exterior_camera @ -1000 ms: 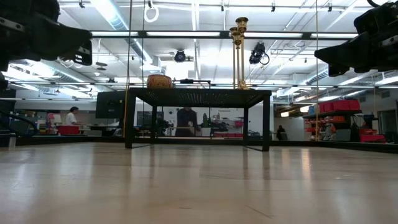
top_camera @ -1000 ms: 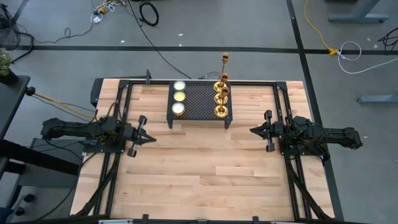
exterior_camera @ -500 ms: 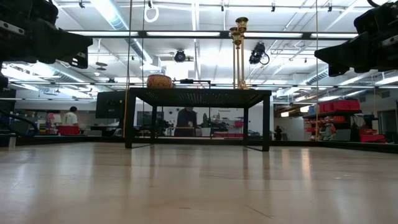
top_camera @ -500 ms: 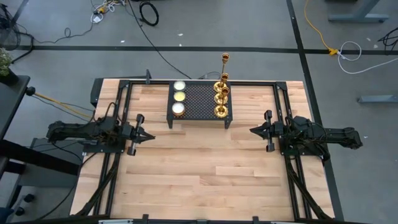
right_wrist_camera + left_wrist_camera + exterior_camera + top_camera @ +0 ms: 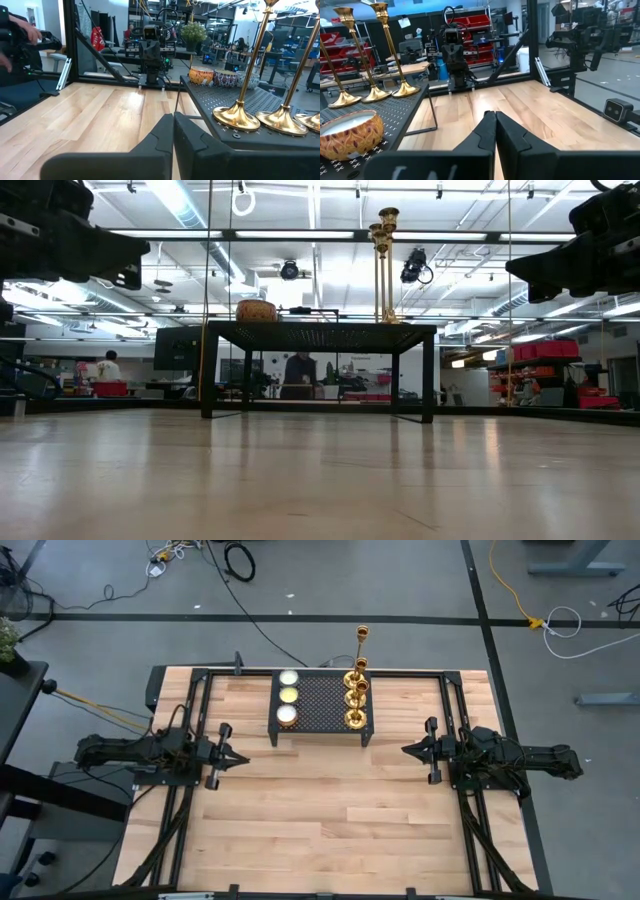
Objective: Pick & Place candle stick holders
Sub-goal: Return to Home Position
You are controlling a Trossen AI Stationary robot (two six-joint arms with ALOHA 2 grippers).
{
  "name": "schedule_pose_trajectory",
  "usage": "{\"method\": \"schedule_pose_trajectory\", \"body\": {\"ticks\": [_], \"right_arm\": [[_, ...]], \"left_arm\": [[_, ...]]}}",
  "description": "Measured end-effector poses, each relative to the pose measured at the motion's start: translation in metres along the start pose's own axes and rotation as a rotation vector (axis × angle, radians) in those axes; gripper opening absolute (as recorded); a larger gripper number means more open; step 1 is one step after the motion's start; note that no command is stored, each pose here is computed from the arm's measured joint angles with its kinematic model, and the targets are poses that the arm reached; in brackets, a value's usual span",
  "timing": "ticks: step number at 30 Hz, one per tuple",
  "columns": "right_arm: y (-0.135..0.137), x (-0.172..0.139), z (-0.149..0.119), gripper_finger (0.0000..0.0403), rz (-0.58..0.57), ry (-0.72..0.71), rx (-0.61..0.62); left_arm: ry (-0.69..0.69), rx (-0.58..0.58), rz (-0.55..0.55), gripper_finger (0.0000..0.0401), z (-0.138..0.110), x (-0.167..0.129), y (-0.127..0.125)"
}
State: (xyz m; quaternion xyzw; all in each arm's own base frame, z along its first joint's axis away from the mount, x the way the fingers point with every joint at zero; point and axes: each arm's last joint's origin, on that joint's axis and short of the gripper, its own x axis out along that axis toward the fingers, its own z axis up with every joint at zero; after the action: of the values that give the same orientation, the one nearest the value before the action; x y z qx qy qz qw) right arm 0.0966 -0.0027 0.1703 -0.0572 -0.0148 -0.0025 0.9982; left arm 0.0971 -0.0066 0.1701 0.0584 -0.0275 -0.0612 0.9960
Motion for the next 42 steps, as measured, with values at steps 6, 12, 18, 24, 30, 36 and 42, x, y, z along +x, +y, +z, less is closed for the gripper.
{"method": "schedule_pose_trajectory", "body": {"ticks": [6,12,18,24,30,36,42], "right_arm": [[0.0000,0.0000,0.0000,0.0013,0.000,0.000,0.000],[0.0000,0.0000,-0.0001,0.0013,0.000,0.000,0.000],[0.0000,0.0000,0.0000,0.0013,0.000,0.000,0.000],[0.0000,0.0000,-0.0001,0.0013,0.000,0.000,0.000],[0.0000,0.0000,0.0000,0.0013,0.000,0.000,0.000],[0.0000,0.0000,0.0000,0.0013,0.000,0.000,0.000],[0.0000,0.0000,0.0000,0.0013,0.000,0.000,0.000]], "left_arm": [[-0.009,0.000,0.001,0.0013,0.0007,0.0000,0.0001],[-0.015,0.001,0.001,0.0014,0.0013,0.0000,0.0001],[-0.016,0.001,0.001,0.0014,0.0014,0.0000,0.0002],[-0.017,0.001,0.002,0.0014,0.0015,0.0000,0.0002],[-0.017,0.001,0.002,0.0014,0.0016,0.0000,0.0002],[-0.018,0.001,0.002,0.0014,0.0016,0.0000,0.0002],[-0.018,0.001,0.002,0.0014,0.0016,0.0000,0.0002]]}}
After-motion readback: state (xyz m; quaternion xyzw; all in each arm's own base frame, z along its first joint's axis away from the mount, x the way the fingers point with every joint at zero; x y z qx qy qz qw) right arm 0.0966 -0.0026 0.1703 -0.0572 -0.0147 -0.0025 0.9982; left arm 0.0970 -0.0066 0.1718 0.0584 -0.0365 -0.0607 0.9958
